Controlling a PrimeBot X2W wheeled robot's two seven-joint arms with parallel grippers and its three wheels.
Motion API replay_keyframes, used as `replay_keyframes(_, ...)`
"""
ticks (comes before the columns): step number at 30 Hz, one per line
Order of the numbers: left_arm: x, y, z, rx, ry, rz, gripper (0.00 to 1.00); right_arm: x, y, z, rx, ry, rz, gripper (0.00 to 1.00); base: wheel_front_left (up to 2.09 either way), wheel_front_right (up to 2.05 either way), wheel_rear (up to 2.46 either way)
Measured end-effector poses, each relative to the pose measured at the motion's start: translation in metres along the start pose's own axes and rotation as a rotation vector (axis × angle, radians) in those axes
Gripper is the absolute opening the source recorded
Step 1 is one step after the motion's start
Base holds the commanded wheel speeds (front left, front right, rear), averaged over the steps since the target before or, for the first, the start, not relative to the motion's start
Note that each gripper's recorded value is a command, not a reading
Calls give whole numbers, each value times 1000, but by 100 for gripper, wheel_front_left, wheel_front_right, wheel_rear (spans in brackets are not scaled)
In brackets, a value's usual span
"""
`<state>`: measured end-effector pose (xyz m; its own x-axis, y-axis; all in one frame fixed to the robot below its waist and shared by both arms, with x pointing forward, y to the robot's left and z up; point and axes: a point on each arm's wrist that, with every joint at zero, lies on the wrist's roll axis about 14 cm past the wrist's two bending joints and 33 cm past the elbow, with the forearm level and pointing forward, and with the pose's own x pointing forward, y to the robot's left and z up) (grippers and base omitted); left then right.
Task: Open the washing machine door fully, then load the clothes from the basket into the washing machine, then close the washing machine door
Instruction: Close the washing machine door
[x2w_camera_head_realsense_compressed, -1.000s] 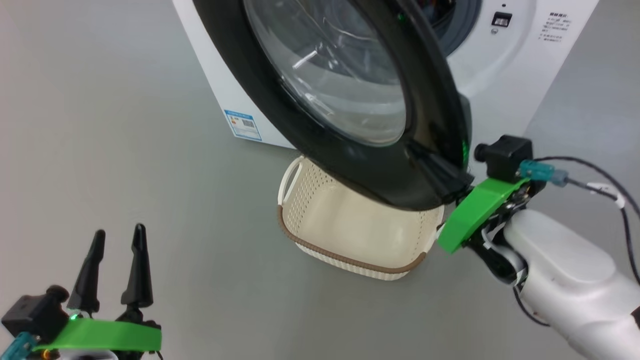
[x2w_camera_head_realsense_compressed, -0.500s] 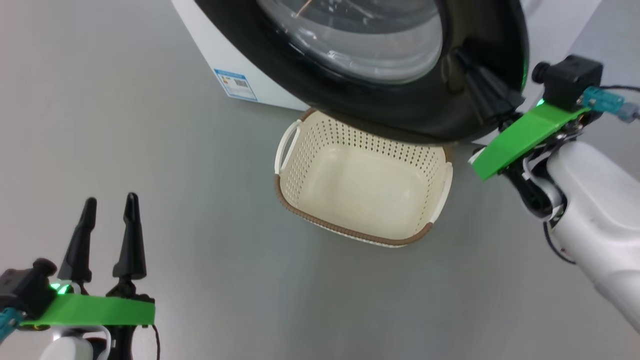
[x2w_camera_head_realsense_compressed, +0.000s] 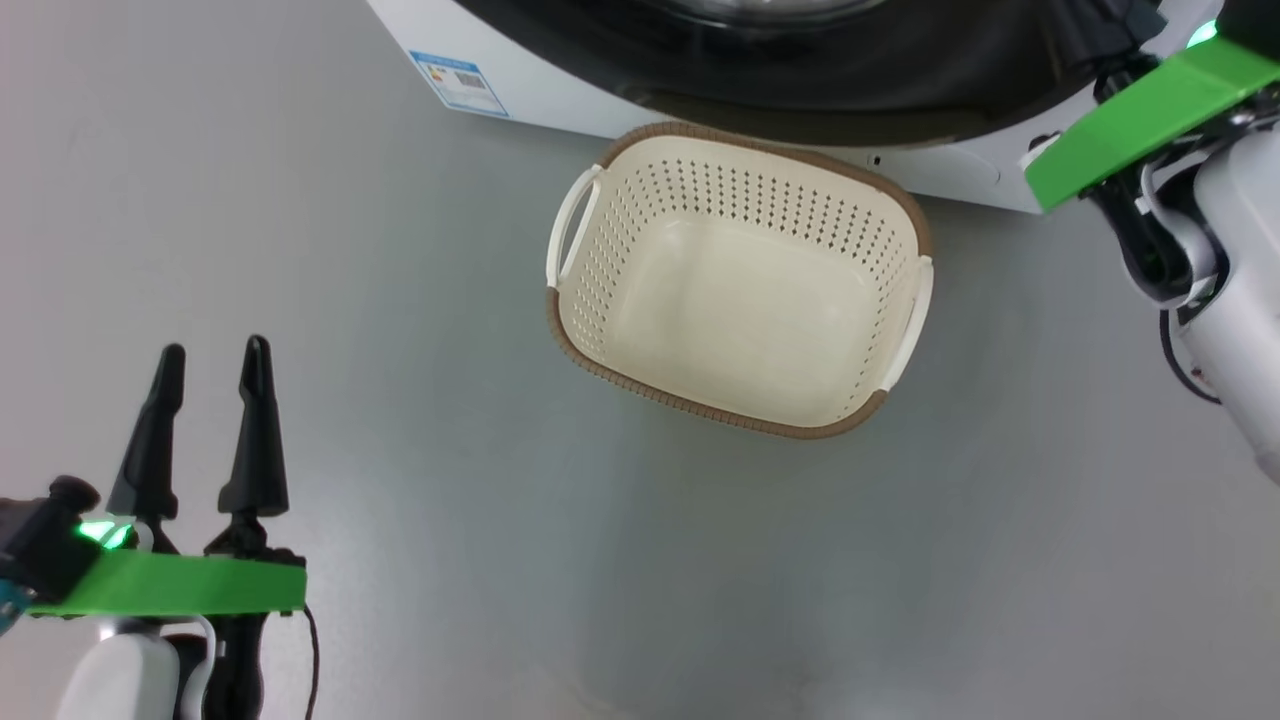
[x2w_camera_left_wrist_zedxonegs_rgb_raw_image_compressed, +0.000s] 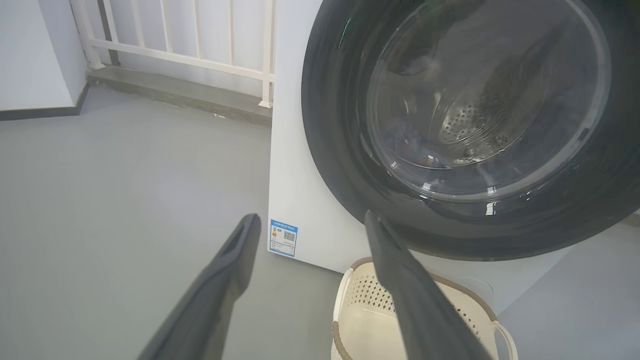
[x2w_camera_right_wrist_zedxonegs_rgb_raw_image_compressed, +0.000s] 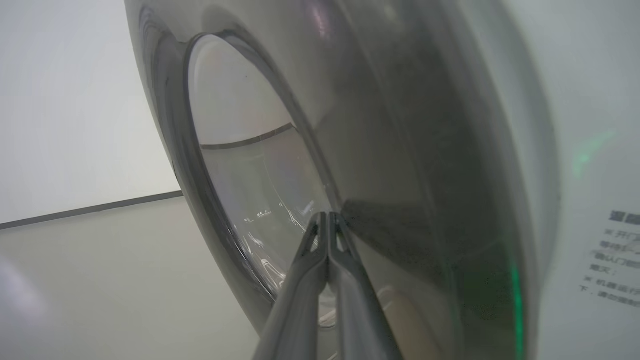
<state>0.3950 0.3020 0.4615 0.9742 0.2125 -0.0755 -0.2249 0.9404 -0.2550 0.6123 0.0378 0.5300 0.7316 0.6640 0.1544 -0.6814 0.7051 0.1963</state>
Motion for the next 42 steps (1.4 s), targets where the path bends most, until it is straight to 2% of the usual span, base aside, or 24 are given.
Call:
replay_keyframes(11,6,9,-13,7,35,27,100,19,-36,13,-48,-55,-46,0,0,0,0)
replay_keyframes(23,11,8,-13,10,31,23,100,25,-36,12,-61,-65,-34,0,0,0,0)
replay_keyframes(35,10,-2,-1,-7,-4,-6,100,20,-30,40,-71,-108,-47,0,0,0,0)
replay_keyframes(36,10,-3,1,-9,-8,-9,100,17,-31,42,-70,-110,-52,21,0,0,0)
replay_keyframes(37,9,-3,2,-11,-11,-11,100,15,-31,44,-69,-112,-57,21,0,0,0)
replay_keyframes(38,9,-4,3,-13,-15,-14,100,12,-31,45,-67,-114,-63,43,0,0,0)
replay_keyframes(39,9,-6,5,-15,-20,-18,100,10,-30,46,-67,-114,-65,83,0,0,0)
replay_keyframes(40,9,-7,6,-18,-23,-22,100,7,-29,46,-66,-112,-68,100,0,0,0)
replay_keyframes(42,9,-11,9,-24,-31,-35,100,-1,-22,44,-59,-106,-62,100,0,0,0)
